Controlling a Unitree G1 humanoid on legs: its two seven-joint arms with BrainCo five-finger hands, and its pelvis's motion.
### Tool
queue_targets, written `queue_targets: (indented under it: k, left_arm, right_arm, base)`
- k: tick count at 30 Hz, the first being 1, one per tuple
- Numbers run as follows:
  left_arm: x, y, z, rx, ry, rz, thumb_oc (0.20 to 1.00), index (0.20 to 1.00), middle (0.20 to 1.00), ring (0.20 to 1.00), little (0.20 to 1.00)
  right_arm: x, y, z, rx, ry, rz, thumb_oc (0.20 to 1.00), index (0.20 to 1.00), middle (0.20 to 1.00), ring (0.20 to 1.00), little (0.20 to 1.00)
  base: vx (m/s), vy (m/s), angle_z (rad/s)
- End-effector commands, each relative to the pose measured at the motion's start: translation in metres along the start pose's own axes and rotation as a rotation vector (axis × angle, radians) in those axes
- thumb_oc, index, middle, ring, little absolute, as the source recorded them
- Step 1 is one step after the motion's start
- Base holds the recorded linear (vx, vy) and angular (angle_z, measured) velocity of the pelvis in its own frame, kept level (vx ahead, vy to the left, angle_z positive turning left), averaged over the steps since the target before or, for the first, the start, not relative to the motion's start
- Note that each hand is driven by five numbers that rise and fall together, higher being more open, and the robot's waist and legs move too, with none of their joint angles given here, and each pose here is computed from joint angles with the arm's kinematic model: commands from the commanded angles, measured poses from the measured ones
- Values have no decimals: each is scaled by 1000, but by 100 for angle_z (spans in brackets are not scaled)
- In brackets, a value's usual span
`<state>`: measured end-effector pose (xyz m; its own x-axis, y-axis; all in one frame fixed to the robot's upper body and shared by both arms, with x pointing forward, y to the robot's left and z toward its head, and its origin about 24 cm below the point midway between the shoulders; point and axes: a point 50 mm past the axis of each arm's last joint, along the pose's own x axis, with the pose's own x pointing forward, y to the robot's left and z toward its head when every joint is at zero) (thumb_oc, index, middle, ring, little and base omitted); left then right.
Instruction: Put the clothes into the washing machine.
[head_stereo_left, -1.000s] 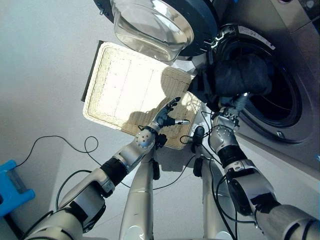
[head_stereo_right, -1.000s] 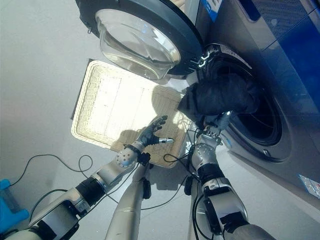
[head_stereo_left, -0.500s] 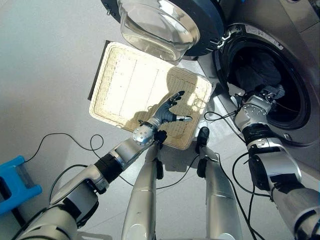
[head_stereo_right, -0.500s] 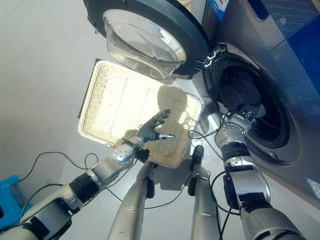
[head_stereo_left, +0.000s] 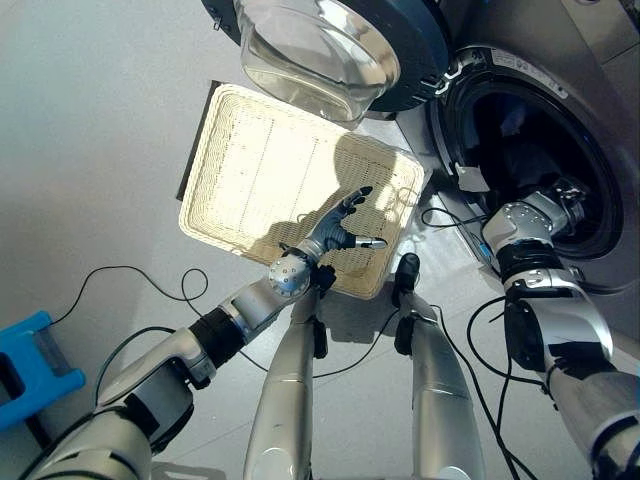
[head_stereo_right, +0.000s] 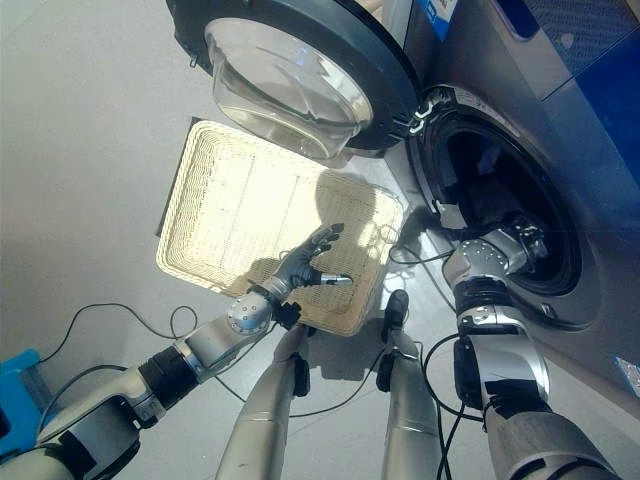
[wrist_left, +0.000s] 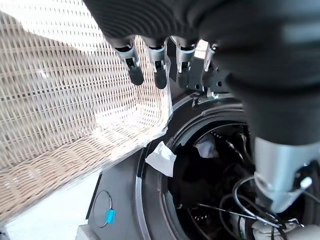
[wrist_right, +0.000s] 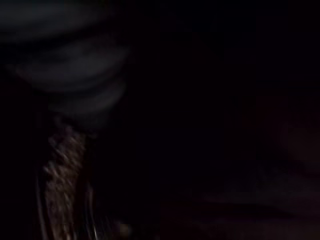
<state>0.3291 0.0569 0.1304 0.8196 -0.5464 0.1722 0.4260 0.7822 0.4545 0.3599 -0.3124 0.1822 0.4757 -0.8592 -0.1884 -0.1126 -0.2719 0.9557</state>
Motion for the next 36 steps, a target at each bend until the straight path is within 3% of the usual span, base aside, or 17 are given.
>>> queue_targets:
  k: [1, 10, 16, 22, 28, 36]
  left_arm:
    - [11, -8, 34, -69, -148, 1, 1000, 1000, 1000, 1000, 1000]
    - [15, -7, 40, -58, -159, 10, 1000, 1000, 1000, 1000, 1000]
    - [16, -12, 39, -64, -153, 8, 1000, 1000, 1000, 1000, 1000]
    - [10, -13, 38, -70, -149, 13, 1000, 1000, 1000, 1000, 1000]
    - [3, -9, 36, -92, -161, 45, 1000, 1000, 1000, 1000, 1000]
    - [-15, -8, 31, -128, -184, 56, 1000, 1000, 1000, 1000, 1000]
  right_arm:
    - [11, 45, 19, 57, -84, 67, 200, 200, 200, 200, 200]
    - [-3, 41, -6, 56, 33, 31, 200, 200, 200, 200, 200]
    - [-19, 44, -27, 76, 130, 126, 200, 200, 200, 200, 200]
    - [-46, 71, -41, 181, 202, 322, 200, 200, 200, 200, 200]
    - [-60, 96, -34, 298, 139, 417, 200, 200, 200, 200, 200]
    - [-44, 127, 2, 355, -58, 525, 200, 200, 200, 200, 200]
  base:
    - [3, -30, -1]
    - [0, 0, 0]
    - [5, 2, -1]
    - [13, 6, 0]
    - [22, -16, 0]
    - [31, 3, 1]
